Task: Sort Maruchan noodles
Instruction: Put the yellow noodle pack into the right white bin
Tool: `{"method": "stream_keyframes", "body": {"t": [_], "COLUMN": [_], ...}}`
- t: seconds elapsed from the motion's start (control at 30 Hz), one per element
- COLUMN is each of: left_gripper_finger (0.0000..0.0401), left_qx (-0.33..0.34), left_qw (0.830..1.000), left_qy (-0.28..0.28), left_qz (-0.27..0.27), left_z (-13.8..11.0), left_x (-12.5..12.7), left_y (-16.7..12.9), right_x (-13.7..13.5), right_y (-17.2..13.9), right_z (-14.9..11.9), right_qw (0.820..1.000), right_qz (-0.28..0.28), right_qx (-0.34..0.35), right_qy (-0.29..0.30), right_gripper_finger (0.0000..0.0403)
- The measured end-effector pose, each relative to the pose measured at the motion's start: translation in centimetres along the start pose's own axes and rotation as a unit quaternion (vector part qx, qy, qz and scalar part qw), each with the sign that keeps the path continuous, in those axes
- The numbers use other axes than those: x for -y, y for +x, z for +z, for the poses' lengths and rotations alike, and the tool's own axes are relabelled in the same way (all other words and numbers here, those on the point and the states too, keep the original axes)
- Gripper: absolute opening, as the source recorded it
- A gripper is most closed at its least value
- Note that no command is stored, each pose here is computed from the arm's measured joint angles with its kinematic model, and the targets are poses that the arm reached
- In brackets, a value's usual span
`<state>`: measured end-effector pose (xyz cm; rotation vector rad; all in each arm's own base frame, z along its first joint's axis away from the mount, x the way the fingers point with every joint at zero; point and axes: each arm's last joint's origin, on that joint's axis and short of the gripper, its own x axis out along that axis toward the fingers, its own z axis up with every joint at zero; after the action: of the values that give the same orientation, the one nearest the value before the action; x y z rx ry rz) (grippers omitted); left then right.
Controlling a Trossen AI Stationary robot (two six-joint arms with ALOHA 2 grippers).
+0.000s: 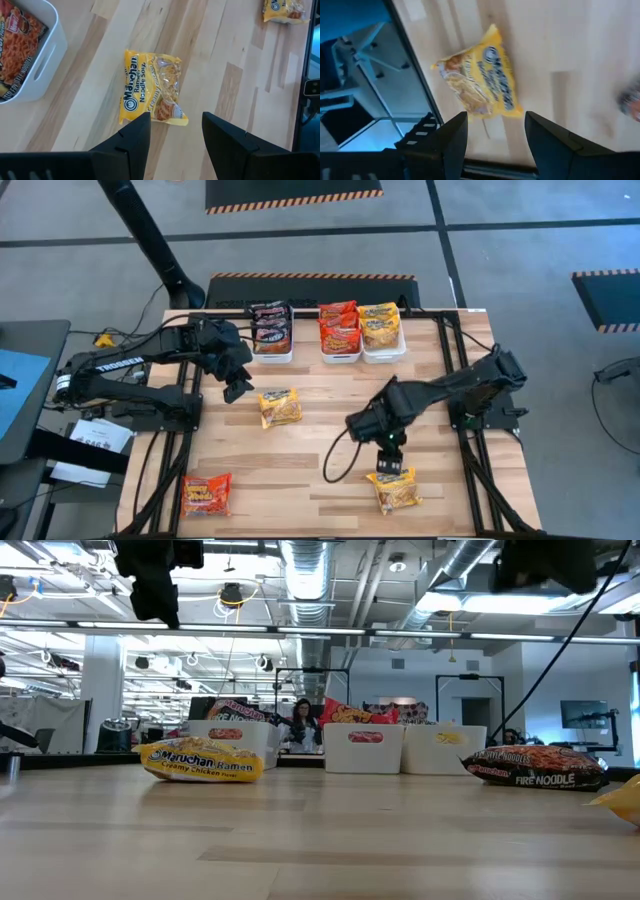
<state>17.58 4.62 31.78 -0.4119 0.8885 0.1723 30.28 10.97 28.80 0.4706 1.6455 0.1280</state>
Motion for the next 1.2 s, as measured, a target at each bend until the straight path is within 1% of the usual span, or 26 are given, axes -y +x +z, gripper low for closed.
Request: {"method": "stream_keyframes", "body": {"t": [0.23, 0.47, 0.57, 0.7, 0.93, 1.03, 1.1, 1.2], "left_gripper_finger": [0.0164, 0.0164, 0.0164, 0.0164, 0.0164, 0.0164, 0.0164, 0.0164], "left_qx": [0.000, 0.001, 0.003, 0.005, 0.005, 0.006, 0.006, 0.006], "left_qw": [1.000, 1.000, 1.000, 1.000, 1.000, 1.000, 1.000, 1.000], "left_qy": [0.000, 0.000, 0.001, 0.001, 0.001, 0.001, 0.001, 0.000], "left_qz": [0.001, 0.003, 0.013, 0.027, 0.028, 0.028, 0.028, 0.029], "left_z": [0.0, 0.0, 0.0, 0.0, 0.0, 0.0, 0.0, 0.0], "left_x": [0.0, 0.0, -0.1, -0.2, -0.2, -0.2, -0.2, -0.2], "left_y": [0.0, 0.0, 0.0, 0.0, 0.0, 0.0, 0.0, 0.0], "right_x": [-0.4, -0.6, -0.8, -0.7, 0.0, 0.6, 0.9, 1.1], "right_y": [4.1, 6.6, 7.6, 8.8, 10.9, 11.7, 12.0, 12.2], "right_z": [0.1, -0.6, -0.8, -1.4, -2.3, -2.5, -2.7, -2.6], "right_qw": [0.999, 0.998, 0.997, 0.998, 0.999, 1.000, 1.000, 1.000], "right_qz": [0.023, 0.029, 0.033, 0.024, 0.011, 0.003, -0.005, -0.004], "right_qx": [0.008, 0.003, 0.007, -0.003, -0.016, -0.017, -0.021, -0.018], "right_qy": [-0.037, -0.058, -0.066, -0.053, -0.035, -0.012, 0.003, 0.004], "right_gripper_finger": [0.0221, 0.0221, 0.0221, 0.0221, 0.0221, 0.0221, 0.0221, 0.0221]}}
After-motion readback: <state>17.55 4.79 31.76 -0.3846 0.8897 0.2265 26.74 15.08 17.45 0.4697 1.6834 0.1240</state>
